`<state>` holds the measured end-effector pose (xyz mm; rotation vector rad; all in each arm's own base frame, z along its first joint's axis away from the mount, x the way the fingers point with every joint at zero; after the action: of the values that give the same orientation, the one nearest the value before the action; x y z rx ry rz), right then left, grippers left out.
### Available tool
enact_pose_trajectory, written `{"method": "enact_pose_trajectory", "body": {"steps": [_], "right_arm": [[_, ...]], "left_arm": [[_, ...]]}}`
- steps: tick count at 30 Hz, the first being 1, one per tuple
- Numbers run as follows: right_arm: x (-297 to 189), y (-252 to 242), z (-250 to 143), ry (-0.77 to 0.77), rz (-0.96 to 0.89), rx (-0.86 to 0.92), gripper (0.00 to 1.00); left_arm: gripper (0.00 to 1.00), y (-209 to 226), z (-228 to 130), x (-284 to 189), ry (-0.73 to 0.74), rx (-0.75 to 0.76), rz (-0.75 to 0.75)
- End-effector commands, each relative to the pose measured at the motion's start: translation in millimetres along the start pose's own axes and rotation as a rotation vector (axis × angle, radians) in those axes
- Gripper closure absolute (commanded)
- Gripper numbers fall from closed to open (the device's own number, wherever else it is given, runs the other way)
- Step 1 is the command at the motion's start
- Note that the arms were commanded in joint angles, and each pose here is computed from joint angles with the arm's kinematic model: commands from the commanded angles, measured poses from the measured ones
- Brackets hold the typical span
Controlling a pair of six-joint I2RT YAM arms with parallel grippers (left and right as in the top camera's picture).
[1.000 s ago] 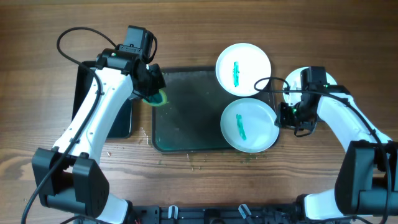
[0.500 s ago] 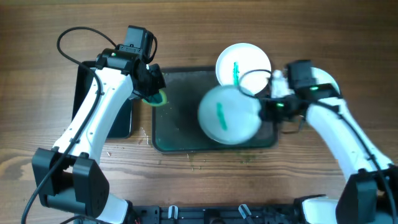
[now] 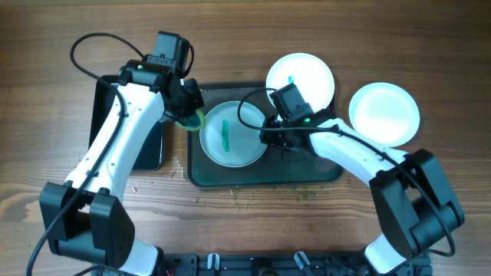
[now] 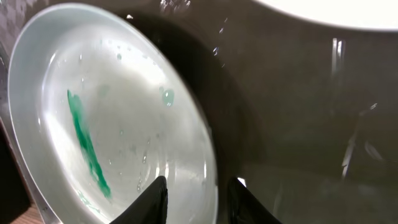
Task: Clean dirty plates on tray and stack at the side
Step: 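Scrub the centered plate with the sponge in the left gripper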
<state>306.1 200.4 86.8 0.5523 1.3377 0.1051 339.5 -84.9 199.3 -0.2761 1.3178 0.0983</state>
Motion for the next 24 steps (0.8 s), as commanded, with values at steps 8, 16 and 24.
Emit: {"method": "enact_pose_trajectory", "body": {"steps": [8, 16, 24], "right_arm": [[25.5, 2.1, 16.2, 0.114, 0.058, -0.005, 0.96], [25.3, 3.1, 15.3, 0.123, 0.069, -0.021, 0.96], [25.2, 3.9, 14.7, 0.129, 0.077, -0.031, 0.95]], "left_arm": [[0.96, -42.6, -15.5, 77.7, 0.113, 0.122, 0.04], [0.96, -68.9, -56.4, 150.6, 0.41, 0.265, -0.154], [0.96, -47.1, -39.8, 156.1, 0.285, 0.22, 0.071]]}}
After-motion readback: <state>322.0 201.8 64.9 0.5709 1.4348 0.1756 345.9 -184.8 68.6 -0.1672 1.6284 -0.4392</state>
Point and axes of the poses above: each gripper's point midway between its finger pads, its own x axis out along the fingers, its own y axis along the line the jaws close on, z = x × y, the point moved 7 cm from there along -x, back along the fingers, and after that the axes turned 4 degrees about x, right-handed, at the moved point
